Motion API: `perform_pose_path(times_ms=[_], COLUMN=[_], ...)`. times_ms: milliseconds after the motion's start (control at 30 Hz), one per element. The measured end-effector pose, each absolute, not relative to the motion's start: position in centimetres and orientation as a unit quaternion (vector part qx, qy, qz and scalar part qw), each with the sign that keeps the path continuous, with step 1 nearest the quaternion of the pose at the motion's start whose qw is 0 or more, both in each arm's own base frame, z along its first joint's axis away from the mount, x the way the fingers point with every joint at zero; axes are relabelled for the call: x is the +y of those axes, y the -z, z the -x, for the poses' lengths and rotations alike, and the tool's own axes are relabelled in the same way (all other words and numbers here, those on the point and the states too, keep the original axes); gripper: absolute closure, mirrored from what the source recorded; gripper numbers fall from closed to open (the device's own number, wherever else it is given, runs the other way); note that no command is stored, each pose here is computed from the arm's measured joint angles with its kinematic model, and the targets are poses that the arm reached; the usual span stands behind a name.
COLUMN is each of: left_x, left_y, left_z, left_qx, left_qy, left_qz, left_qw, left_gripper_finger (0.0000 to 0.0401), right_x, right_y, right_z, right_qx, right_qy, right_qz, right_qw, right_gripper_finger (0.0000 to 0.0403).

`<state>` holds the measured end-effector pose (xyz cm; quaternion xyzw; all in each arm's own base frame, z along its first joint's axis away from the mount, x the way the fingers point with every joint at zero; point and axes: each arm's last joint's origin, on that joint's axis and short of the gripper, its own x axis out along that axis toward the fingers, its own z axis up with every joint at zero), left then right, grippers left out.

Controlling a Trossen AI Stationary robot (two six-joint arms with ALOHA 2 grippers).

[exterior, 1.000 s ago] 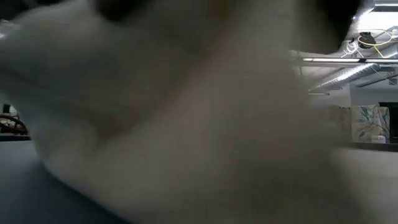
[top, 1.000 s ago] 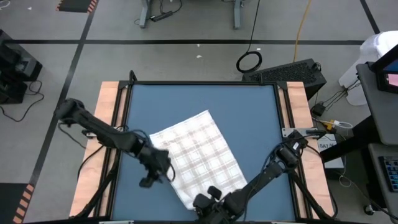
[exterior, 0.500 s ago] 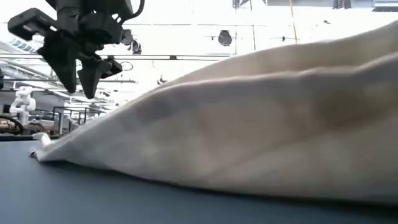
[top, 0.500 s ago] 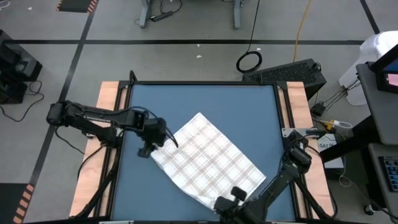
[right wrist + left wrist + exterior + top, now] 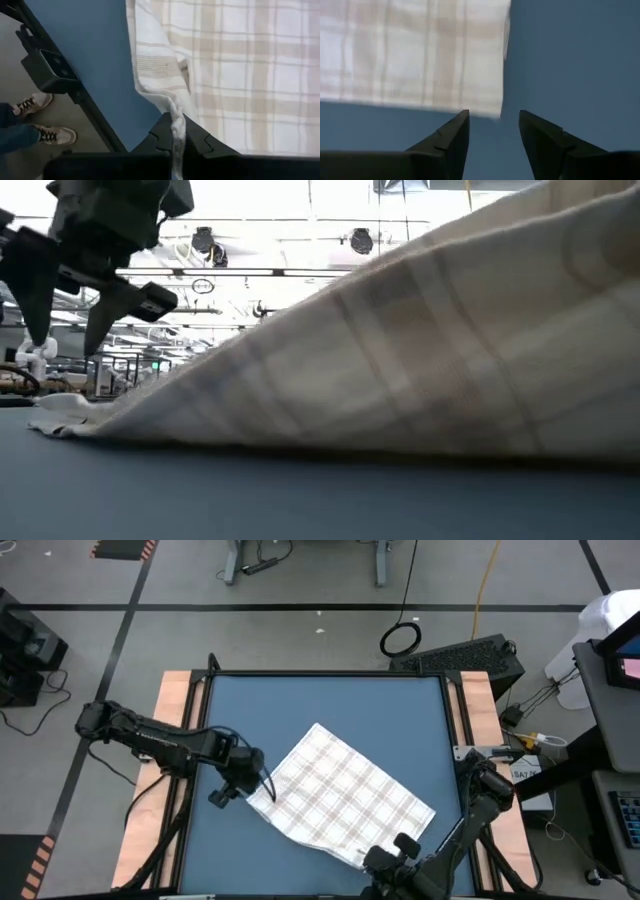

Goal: Roll towel
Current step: Fold the white towel

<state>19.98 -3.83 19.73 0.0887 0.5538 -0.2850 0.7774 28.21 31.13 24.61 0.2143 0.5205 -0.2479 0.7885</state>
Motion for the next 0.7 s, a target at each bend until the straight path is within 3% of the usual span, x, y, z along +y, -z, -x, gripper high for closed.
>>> perform_pose_path(times_ms=[167, 433, 700], left_x=[-6.5, -8.1, -8.1], left_y=[-19.7, -17.7, -15.2], left_z=[-20.4, -19.1, -18.1], left_qx=[0.514, 0.523, 0.527], left_qy=[0.286, 0.206, 0.194], left_qz=[-0.097, -0.160, -0.135], left_qw=[0.803, 0.812, 0.817], left_gripper_finger=[0.0211, 0.0137, 0.0151], right_x=[31.2, 31.2, 31.1], right_y=[-24.7, -24.7, -24.7], right_z=[-28.1, -28.1, -28.2], right_qx=[0.520, 0.518, 0.497], right_qy=[0.251, 0.255, 0.267], right_qz=[-0.222, -0.226, -0.227], right_qw=[0.786, 0.784, 0.794], right_gripper_finger=[0.0401, 0.0401, 0.0401])
